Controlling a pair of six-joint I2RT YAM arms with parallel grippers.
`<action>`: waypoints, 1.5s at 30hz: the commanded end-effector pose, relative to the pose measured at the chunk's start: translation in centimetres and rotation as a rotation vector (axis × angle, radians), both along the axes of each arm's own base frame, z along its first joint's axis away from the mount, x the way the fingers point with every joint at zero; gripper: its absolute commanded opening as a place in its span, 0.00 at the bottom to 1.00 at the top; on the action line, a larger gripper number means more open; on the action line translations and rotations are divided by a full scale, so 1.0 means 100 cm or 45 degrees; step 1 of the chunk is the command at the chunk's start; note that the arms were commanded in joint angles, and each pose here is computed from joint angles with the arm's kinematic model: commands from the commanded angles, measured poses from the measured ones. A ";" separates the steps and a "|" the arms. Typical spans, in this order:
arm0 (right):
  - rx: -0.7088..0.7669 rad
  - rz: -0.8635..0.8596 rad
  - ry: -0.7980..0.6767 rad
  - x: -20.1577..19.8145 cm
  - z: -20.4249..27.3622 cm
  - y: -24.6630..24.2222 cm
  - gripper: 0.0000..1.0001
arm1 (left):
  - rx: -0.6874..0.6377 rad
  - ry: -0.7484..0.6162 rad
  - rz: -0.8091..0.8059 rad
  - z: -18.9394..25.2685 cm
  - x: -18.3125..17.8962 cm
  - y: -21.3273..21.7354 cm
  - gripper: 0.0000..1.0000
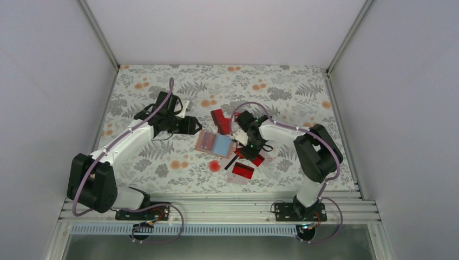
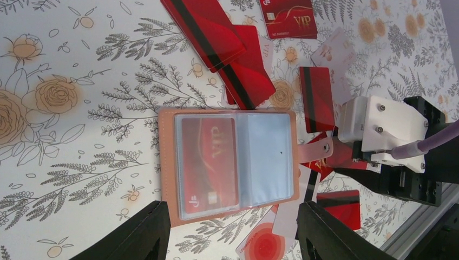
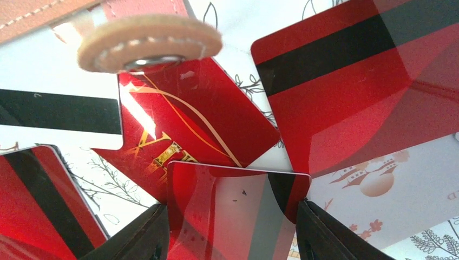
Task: Put the credit cards into the card holder
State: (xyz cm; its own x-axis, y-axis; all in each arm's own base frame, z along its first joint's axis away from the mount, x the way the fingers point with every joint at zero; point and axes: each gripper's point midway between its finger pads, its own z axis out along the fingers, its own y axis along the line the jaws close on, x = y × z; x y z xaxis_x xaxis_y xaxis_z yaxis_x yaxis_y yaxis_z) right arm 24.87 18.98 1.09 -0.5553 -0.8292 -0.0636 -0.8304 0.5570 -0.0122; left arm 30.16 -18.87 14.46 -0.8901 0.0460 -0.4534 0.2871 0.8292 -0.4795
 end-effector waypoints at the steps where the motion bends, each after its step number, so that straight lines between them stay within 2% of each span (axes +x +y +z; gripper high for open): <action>1: 0.056 -0.037 0.028 -0.001 -0.006 0.011 0.56 | -0.021 -0.020 -0.019 0.010 0.006 -0.004 0.60; 16: 0.185 -0.103 -0.131 0.024 0.050 0.029 0.56 | -0.099 -0.032 -0.044 0.018 0.004 -0.014 0.60; 19: 0.126 -0.120 -0.106 0.019 0.042 0.019 0.68 | -0.115 -0.037 -0.060 0.019 0.005 -0.017 0.60; 27: 0.003 -0.106 0.025 -0.012 0.009 -0.006 0.82 | -0.139 -0.034 -0.096 0.021 0.003 -0.028 0.60; 32: -0.019 -0.122 0.059 -0.010 -0.006 -0.005 0.82 | -0.129 -0.018 -0.103 0.016 -0.005 -0.028 0.60; 45: 0.039 -0.101 0.141 -0.015 -0.023 0.015 0.68 | -0.092 -0.031 -0.107 0.021 -0.013 -0.022 0.60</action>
State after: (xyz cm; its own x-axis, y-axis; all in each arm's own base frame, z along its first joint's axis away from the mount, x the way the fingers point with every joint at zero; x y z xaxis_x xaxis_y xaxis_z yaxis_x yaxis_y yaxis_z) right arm 24.90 19.42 1.19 -0.6280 -0.7759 -0.0593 -0.7777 0.6285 0.0126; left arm 29.08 -21.02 15.81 -0.8869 0.0724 -0.4562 0.3411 0.7687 -0.5412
